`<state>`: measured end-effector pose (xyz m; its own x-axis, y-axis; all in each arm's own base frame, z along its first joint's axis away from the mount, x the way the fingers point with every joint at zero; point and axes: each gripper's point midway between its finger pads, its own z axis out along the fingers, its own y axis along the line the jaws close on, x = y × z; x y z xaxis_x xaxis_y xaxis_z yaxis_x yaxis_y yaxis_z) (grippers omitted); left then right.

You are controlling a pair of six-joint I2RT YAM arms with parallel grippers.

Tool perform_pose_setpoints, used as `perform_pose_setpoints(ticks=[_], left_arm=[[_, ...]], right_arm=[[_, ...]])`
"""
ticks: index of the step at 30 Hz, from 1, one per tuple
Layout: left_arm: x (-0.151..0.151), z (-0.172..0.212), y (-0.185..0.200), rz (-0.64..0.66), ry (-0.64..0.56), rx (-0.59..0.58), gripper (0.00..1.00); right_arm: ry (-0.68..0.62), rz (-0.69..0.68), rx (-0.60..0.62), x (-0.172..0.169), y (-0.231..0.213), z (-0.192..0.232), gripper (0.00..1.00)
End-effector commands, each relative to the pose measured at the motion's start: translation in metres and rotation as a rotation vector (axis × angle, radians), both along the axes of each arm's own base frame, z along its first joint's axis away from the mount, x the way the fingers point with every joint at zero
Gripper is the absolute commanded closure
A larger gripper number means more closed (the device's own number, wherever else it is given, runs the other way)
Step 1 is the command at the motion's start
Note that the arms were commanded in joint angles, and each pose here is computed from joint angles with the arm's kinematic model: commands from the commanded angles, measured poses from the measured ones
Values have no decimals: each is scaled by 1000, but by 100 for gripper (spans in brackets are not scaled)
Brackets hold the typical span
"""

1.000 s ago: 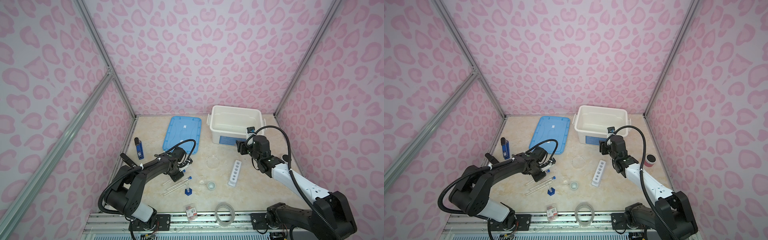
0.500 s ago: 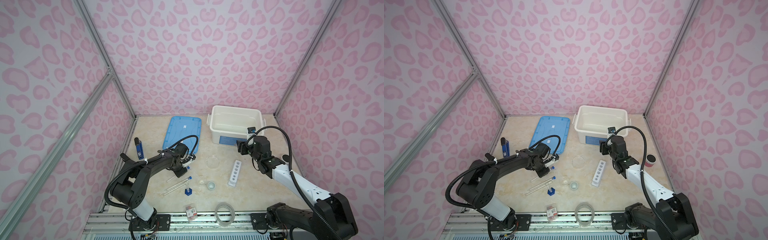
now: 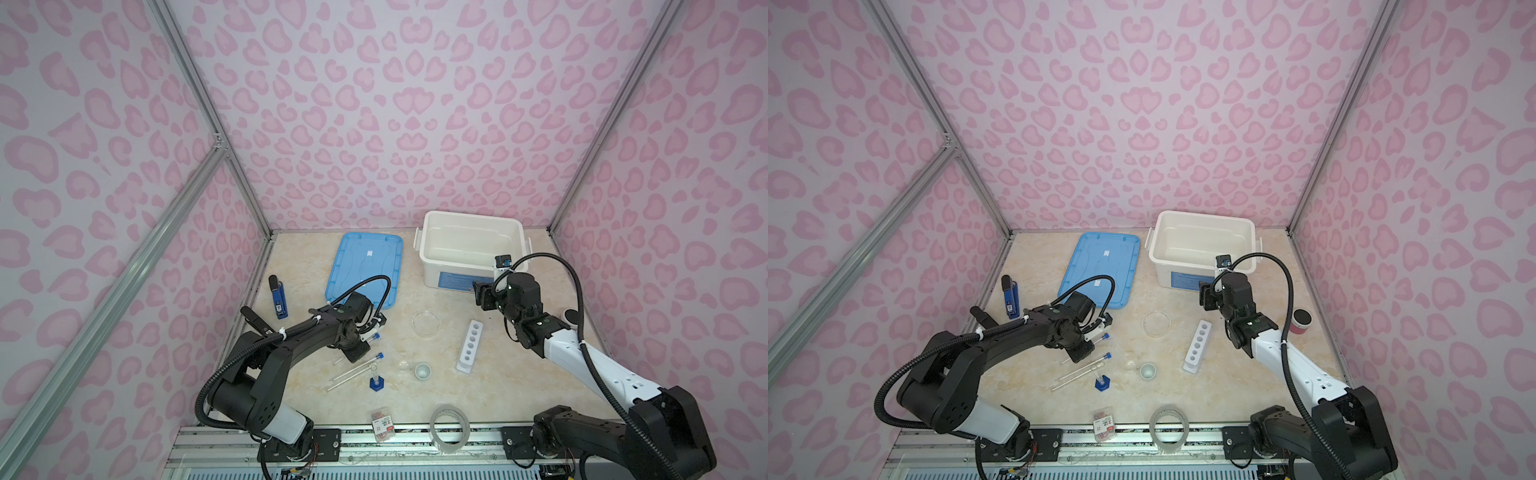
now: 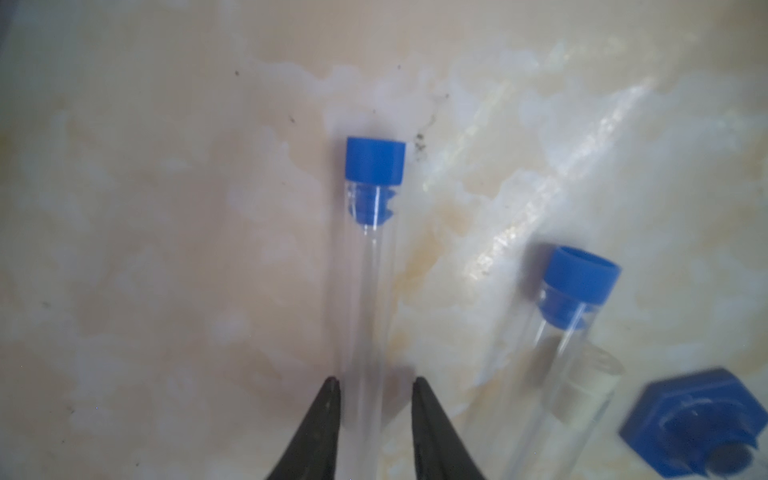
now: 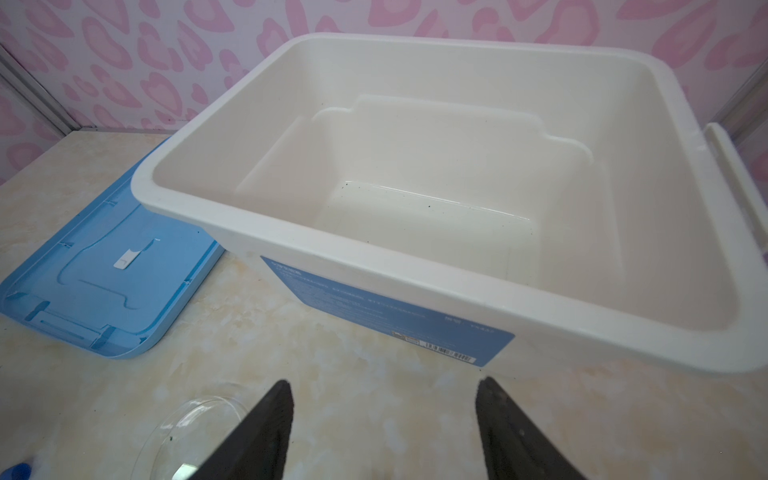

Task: Organize the chemistry lab equipment
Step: 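Close left gripper on the thinner blue-capped test tube and lift it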

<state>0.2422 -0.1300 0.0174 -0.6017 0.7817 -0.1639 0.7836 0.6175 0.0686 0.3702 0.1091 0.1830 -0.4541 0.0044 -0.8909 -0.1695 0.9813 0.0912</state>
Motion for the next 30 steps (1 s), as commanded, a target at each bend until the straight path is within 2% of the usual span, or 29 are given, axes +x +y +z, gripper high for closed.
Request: perform_pose_setpoints(ticks=[1, 12, 24, 30], left_arm=[[-5, 1, 6, 27, -1, 9, 68], [-8, -7, 13, 62, 35, 26, 72], [-1, -15, 7, 60, 45, 9, 85], [7, -7, 6, 58, -19, -22, 89]], right_arm=[[-12, 6, 10, 2, 2, 0, 30], [-1, 13, 11, 3, 4, -4, 30], [10, 9, 8, 4, 3, -8, 30], [18, 44, 23, 2, 10, -7, 30]])
